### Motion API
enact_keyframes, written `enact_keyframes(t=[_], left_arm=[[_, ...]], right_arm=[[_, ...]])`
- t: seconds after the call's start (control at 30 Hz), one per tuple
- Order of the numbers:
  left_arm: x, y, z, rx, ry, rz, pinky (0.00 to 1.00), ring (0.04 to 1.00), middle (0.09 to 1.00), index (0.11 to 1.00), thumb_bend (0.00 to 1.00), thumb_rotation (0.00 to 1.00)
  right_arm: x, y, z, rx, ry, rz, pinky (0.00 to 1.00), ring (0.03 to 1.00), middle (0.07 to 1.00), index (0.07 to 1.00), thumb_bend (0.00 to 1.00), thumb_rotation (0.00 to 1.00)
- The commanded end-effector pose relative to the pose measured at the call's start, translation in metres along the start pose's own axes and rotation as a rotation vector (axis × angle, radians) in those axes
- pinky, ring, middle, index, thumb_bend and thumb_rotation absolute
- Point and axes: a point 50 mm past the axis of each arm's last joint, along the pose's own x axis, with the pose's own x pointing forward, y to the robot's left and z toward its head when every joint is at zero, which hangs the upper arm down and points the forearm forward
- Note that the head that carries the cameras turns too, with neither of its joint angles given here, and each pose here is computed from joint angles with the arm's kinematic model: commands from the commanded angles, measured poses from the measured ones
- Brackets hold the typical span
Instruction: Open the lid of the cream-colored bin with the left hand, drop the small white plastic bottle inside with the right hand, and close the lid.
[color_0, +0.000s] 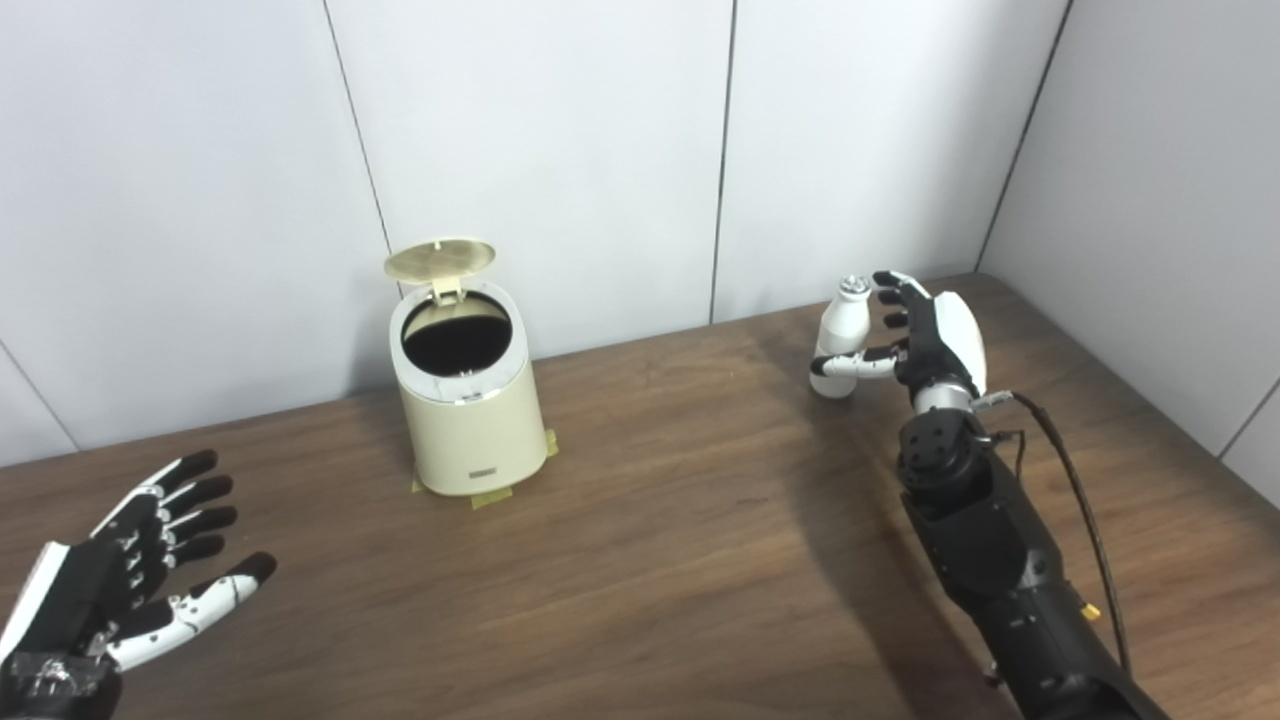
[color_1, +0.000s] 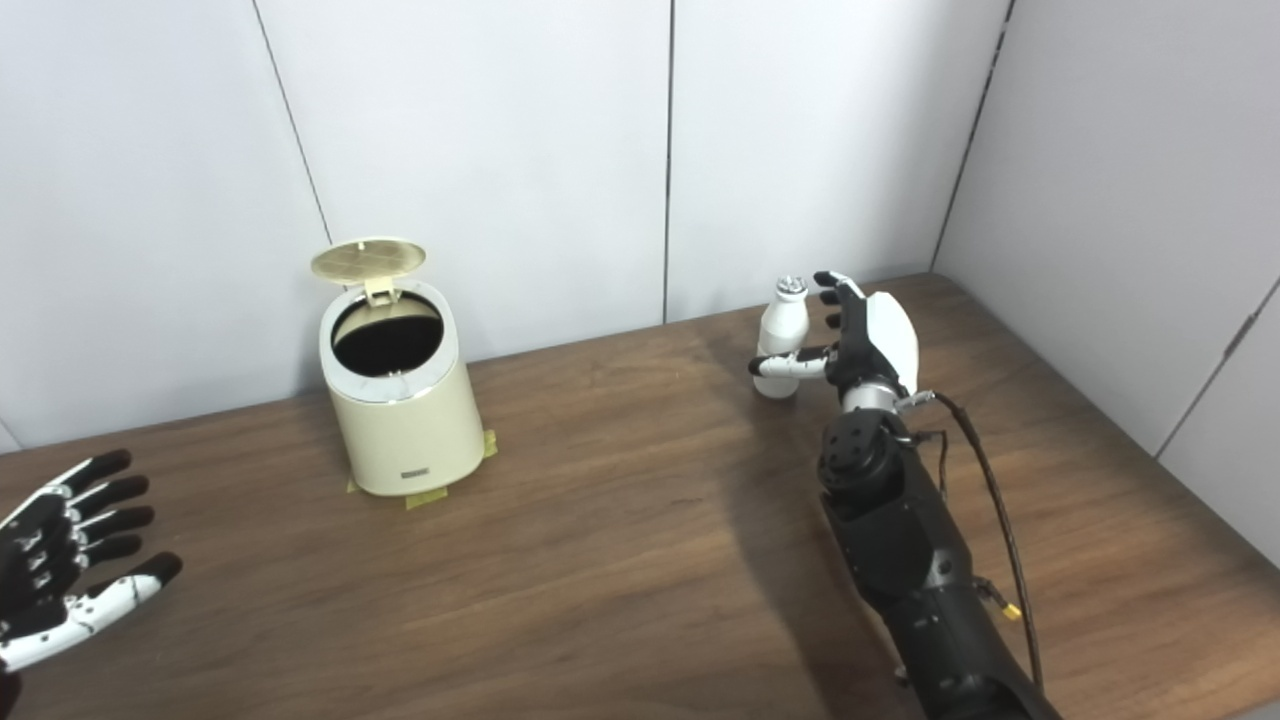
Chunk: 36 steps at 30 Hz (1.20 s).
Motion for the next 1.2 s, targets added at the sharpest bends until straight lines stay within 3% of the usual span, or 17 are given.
enact_keyframes(t=[0.0, 0.5, 0.77, 0.83, 0.97, 1.03, 1.17], left_arm=[[0.004, 0.004, 0.014, 0.025, -0.050, 0.020, 0.77, 0.794, 0.844, 0.903, 0.59, 0.00], [0.002, 0.001, 0.017, 0.019, -0.061, 0.016, 0.81, 0.828, 0.867, 0.928, 0.55, 0.00], [0.000, 0.000, 0.019, 0.025, -0.070, 0.018, 0.82, 0.832, 0.871, 0.927, 0.54, 0.00], [0.000, 0.000, 0.020, 0.026, -0.072, 0.018, 0.82, 0.834, 0.874, 0.935, 0.53, 0.00], [-0.001, 0.000, 0.020, 0.024, -0.075, 0.017, 0.83, 0.833, 0.873, 0.940, 0.53, 0.00], [-0.001, -0.001, 0.021, 0.029, -0.078, 0.018, 0.83, 0.831, 0.870, 0.933, 0.54, 0.00], [0.000, 0.000, 0.022, 0.027, -0.080, 0.020, 0.81, 0.825, 0.866, 0.926, 0.54, 0.00]], right_arm=[[0.011, -0.015, 0.027, 0.026, -0.078, -0.052, 0.61, 0.733, 0.798, 0.813, 0.84, 0.05], [0.011, -0.010, 0.027, 0.068, -0.110, -0.069, 0.59, 0.705, 0.767, 0.774, 0.80, 0.00], [0.014, -0.010, 0.022, 0.097, -0.127, -0.100, 0.54, 0.597, 0.665, 0.656, 0.80, 0.00], [0.014, -0.009, 0.022, 0.102, -0.126, -0.103, 0.51, 0.564, 0.612, 0.527, 0.58, 0.10], [0.014, -0.007, 0.021, 0.082, -0.140, -0.123, 0.41, 0.461, 0.488, 0.491, 0.53, 0.00], [0.014, -0.005, 0.021, 0.086, -0.146, -0.133, 0.36, 0.407, 0.471, 0.507, 0.52, 0.00], [0.015, -0.002, 0.020, 0.088, -0.154, -0.138, 0.34, 0.389, 0.471, 0.513, 0.52, 0.00]])
